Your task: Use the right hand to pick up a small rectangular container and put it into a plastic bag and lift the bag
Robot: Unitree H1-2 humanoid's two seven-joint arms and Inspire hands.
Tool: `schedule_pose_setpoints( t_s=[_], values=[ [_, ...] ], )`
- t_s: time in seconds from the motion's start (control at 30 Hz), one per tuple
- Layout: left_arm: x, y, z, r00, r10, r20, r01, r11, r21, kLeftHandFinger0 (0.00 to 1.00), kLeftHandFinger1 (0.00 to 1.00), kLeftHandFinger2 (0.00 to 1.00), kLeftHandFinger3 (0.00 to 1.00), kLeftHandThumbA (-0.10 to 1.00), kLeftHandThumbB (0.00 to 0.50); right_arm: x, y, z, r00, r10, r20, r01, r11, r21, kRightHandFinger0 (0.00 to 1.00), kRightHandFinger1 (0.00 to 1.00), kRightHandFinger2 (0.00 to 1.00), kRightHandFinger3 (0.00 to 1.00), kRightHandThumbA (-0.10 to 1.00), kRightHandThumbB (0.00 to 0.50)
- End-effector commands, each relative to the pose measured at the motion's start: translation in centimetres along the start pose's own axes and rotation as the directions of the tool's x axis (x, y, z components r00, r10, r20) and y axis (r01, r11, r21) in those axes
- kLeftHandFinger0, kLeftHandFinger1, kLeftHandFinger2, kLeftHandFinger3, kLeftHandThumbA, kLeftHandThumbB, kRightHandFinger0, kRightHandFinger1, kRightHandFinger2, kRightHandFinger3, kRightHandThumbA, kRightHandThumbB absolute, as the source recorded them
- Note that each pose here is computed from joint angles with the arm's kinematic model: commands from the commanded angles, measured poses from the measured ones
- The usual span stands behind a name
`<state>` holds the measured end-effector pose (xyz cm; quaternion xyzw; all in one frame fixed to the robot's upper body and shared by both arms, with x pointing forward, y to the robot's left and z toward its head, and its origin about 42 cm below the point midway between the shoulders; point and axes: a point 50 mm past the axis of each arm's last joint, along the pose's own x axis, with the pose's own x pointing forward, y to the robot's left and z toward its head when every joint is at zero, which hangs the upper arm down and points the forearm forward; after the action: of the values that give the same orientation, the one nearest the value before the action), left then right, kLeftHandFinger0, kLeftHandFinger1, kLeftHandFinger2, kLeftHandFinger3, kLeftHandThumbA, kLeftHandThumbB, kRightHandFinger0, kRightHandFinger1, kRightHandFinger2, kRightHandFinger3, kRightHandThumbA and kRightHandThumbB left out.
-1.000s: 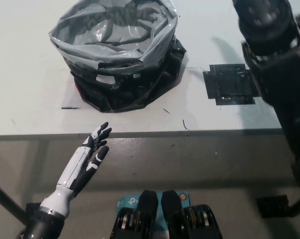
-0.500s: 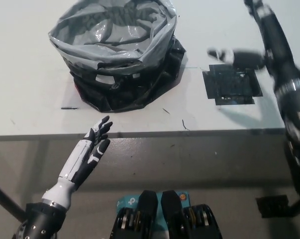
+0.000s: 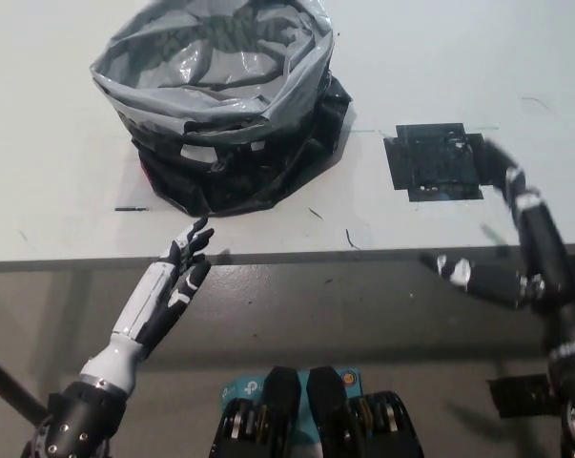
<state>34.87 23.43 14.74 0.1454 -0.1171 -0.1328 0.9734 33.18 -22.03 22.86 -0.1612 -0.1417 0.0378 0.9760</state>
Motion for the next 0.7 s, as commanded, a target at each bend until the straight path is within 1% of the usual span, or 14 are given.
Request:
schedule_pose_setpoints(
  t_s=[0.0,0.13,0.17,0.2,0.23,0.27,0.3,0.37,0.47,0.5,0.57,0.6,0.63,0.67],
  values=[
    [-5.5,0.6,-0.8,0.999,0.045,-0.012,-0.046,0.997,-0.054,1.0,1.0,1.0,1.0,0.9,0.227,-6.0,2.0,-5.9,0.983,-0.03,0.182,0.037,0.999,-0.036,1.0,1.0,1.0,1.0,0.9,0.234],
    [-7.7,-0.1,-1.4,0.998,0.034,-0.045,-0.036,0.998,-0.048,1.0,1.0,1.0,1.0,0.89,0.235,-7.8,2.5,-8.2,0.998,0.015,0.067,-0.018,0.999,0.051,1.0,1.0,1.0,1.0,0.85,0.224],
    [-8.4,-0.3,-1.6,0.998,0.03,-0.056,-0.033,0.998,-0.051,1.0,1.0,1.0,1.0,0.88,0.236,-8.5,2.6,-8.5,0.999,0.023,0.044,-0.025,0.998,0.064,1.0,1.0,1.0,1.0,0.82,0.212],
    [-9.0,-0.5,-1.8,0.998,0.026,-0.064,-0.03,0.998,-0.054,1.0,1.0,1.0,1.0,0.88,0.24,-9.0,2.7,-8.9,0.999,0.031,0.025,-0.033,0.997,0.074,1.0,1.0,1.0,1.0,0.82,0.23],
    [-9.2,-0.6,-1.9,0.997,0.025,-0.068,-0.029,0.998,-0.056,1.0,1.0,1.0,1.0,0.88,0.242,-9.2,2.7,-9.0,0.999,0.035,0.017,-0.036,0.997,0.075,1.0,1.0,1.0,1.0,0.82,0.232],
    [-9.6,-0.7,-2.0,0.997,0.022,-0.073,-0.027,0.998,-0.06,1.0,1.0,1.0,1.0,0.87,0.24,-9.6,2.8,-9.2,0.999,0.04,0.009,-0.041,0.996,0.082,1.0,1.0,1.0,1.0,0.78,0.222],
    [-9.9,-0.7,-2.1,0.997,0.02,-0.074,-0.025,0.998,-0.058,1.0,1.0,1.0,1.0,0.86,0.245,-9.9,2.9,-9.2,0.999,0.042,0.003,-0.042,0.996,0.078,1.0,1.0,1.0,1.0,0.74,0.199],
    [-10.0,-0.7,-2.2,0.997,0.018,-0.078,-0.022,0.998,-0.055,1.0,1.0,1.0,1.0,0.86,0.25,-10.0,3.0,-9.3,0.999,0.045,0.004,-0.045,0.996,0.076,1.0,1.0,1.0,1.0,0.71,0.187],
    [-10.2,-0.7,-2.4,0.996,0.011,-0.087,-0.016,0.999,-0.051,1.0,1.0,1.0,1.0,0.86,0.258,-10.2,3.2,-9.4,0.999,0.043,-0.005,-0.042,0.997,0.068,1.0,1.0,1.0,1.0,0.71,0.187],
    [-10.2,-0.8,-2.5,0.996,0.01,-0.09,-0.015,0.998,-0.054,1.0,1.0,1.0,1.0,0.86,0.261,-10.1,3.3,-9.5,0.999,0.041,-0.006,-0.04,0.997,0.065,1.0,1.0,1.0,1.0,0.7,0.182],
    [-10.3,-0.8,-2.5,0.995,0.01,-0.096,-0.015,0.999,-0.049,1.0,1.0,1.0,1.0,0.86,0.264,-10.2,3.5,-9.6,0.999,0.038,-0.016,-0.037,0.997,0.063,1.0,1.0,1.0,1.0,0.7,0.201],
    [-10.5,-0.9,-2.5,0.995,0.011,-0.101,-0.016,0.999,-0.047,1.0,1.0,1.0,1.0,0.86,0.266,-10.3,3.6,-9.7,0.999,0.04,-0.017,-0.039,0.998,0.055,1.0,1.0,1.0,1.0,0.72,0.201],
    [-10.6,-1.0,-2.5,0.994,0.011,-0.104,-0.016,0.999,-0.047,1.0,1.0,1.0,1.0,0.86,0.261,-10.4,3.6,-9.7,0.999,0.04,-0.015,-0.039,0.998,0.046,1.0,1.0,1.0,1.0,0.73,0.211],
    [-10.7,-1.0,-2.4,0.994,0.012,-0.109,-0.017,0.999,-0.046,1.0,1.0,1.0,1.0,0.86,0.261,-10.4,3.7,-9.8,0.999,0.04,-0.012,-0.04,0.998,0.038,1.0,1.0,1.0,1.0,0.73,0.209]
  ],
)
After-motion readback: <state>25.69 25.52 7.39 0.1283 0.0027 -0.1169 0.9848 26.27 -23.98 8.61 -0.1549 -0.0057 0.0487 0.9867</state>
